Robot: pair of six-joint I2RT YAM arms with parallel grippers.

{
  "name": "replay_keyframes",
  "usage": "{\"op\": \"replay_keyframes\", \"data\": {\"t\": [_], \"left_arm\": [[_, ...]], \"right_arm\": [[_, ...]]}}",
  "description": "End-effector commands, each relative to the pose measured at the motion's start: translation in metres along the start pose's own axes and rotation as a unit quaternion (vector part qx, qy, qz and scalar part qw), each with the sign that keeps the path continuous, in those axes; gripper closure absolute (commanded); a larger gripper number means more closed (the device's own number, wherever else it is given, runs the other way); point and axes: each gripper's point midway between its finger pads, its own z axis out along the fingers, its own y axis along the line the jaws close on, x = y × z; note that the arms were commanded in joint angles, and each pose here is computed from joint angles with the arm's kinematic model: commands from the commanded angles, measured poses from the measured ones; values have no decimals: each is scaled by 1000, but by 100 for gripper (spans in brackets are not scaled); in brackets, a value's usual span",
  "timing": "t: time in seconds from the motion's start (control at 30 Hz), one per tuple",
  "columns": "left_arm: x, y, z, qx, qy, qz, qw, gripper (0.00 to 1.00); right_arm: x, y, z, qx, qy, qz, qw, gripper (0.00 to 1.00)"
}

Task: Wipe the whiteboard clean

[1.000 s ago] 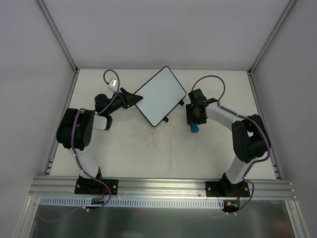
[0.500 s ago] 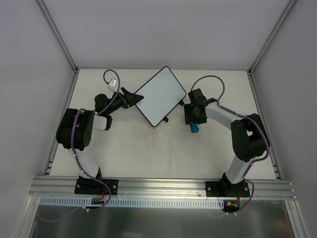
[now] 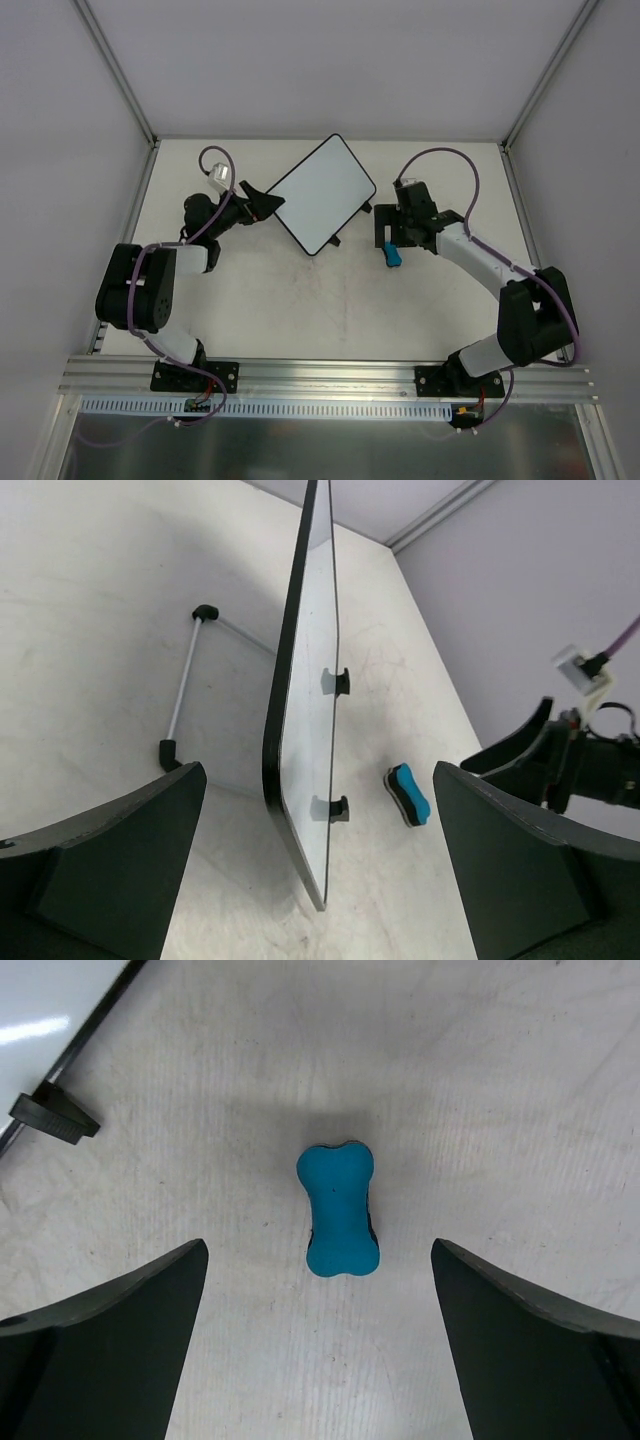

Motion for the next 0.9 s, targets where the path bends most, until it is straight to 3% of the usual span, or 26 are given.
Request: {"op": "replay_keyframes", "data": {"t": [0.0, 0.23, 0.47, 0.53, 0.87], "left_arm": [[-4, 1, -13, -31, -15, 50, 998, 1], [9, 20, -42, -115, 1, 68, 991, 1], [35, 21, -81, -145, -7, 38, 989, 1], [46, 31, -96, -183, 1, 20, 983, 1], [36, 0, -140, -203, -21, 69, 976, 1]], "right_arm": [[-20, -1, -17, -7, -55, 4, 998, 1], [-27, -9, -48, -5, -111, 13, 994, 1], [-17, -24, -92, -7, -177, 1, 984, 1], [-9, -29, -98, -1, -185, -6, 983, 1], [16, -35, -98, -9, -194, -11, 981, 1]]}}
